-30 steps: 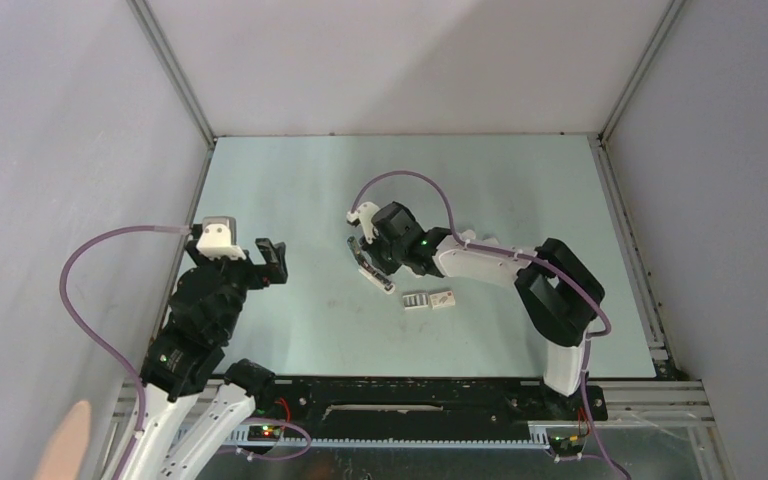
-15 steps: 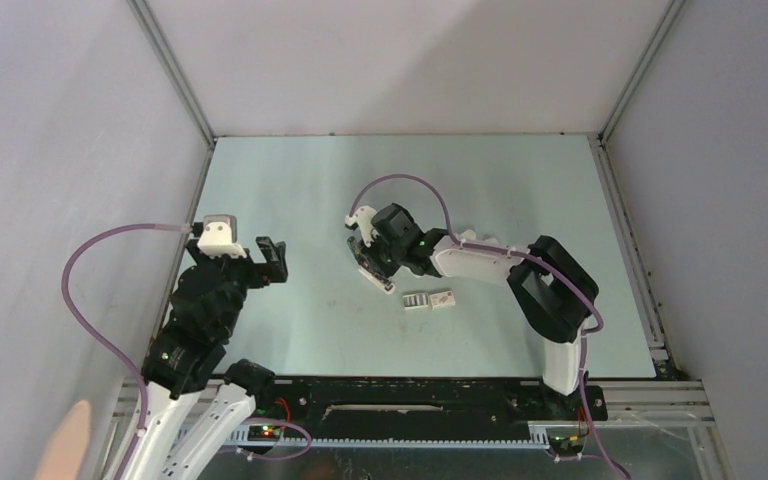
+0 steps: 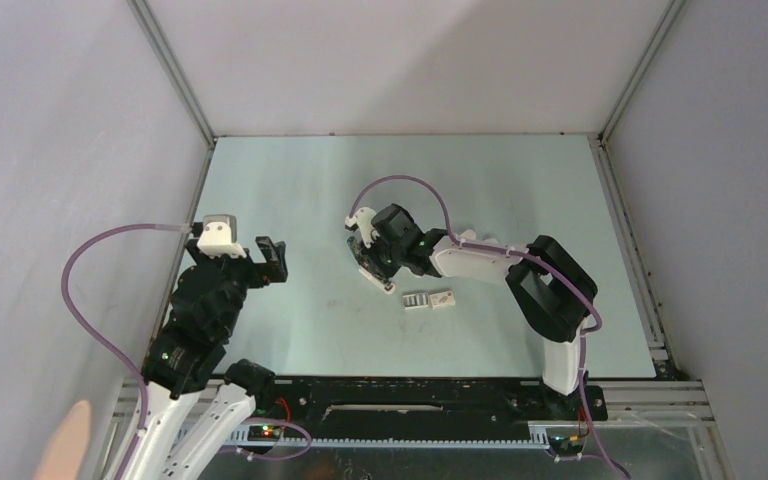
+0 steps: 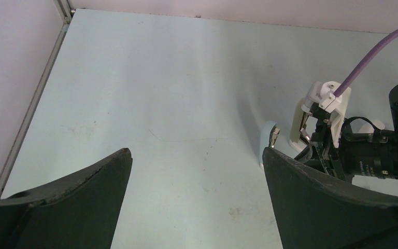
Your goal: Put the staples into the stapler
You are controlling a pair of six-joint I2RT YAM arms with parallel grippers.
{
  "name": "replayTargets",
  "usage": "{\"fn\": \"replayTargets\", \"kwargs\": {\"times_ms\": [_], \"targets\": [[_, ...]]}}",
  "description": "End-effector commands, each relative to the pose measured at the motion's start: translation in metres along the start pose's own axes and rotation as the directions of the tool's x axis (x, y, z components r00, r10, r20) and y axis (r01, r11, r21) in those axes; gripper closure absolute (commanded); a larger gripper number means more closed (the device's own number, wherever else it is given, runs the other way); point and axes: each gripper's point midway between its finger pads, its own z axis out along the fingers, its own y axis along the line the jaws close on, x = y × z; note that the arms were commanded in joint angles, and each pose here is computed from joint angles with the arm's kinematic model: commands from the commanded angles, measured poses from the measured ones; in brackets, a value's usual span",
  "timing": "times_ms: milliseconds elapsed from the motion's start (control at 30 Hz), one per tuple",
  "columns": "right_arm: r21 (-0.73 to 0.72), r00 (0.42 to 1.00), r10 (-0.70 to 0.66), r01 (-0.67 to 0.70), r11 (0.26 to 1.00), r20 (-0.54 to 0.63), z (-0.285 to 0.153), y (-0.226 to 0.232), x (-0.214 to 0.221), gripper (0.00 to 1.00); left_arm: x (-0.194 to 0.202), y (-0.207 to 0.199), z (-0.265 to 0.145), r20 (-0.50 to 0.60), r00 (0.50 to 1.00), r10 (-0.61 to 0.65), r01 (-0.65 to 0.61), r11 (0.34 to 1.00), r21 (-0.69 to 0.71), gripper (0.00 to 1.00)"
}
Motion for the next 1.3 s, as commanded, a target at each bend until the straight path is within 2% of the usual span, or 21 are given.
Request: {"fn": "replayTargets", "kwargs": {"times_ms": [0,700,1267], "targets": [[-0.006,0.999,0.0,0.001,1.0,0.051,-0.002,0.0,-0.015,0.91,-0.005,-0.002,0.003,0.018,1.0,-0.009,0.009,1.0,0.008,0.0],[0.024,0.999,0.032,-0.033,0.999,0.032,0.005,-0.007,-0.007,0.91,-0.004,-0.003,0.003,0.017,1.0,-0.007,0.007,1.0,0.014,0.0],[0.029,0.995,0.012,-0.015,0.999,0.103,-0.017,0.003,-0.034,0.91,-0.004,-0.003,0.003,0.016,1.0,-0.007,0.007,1.0,0.013,0.0]]}}
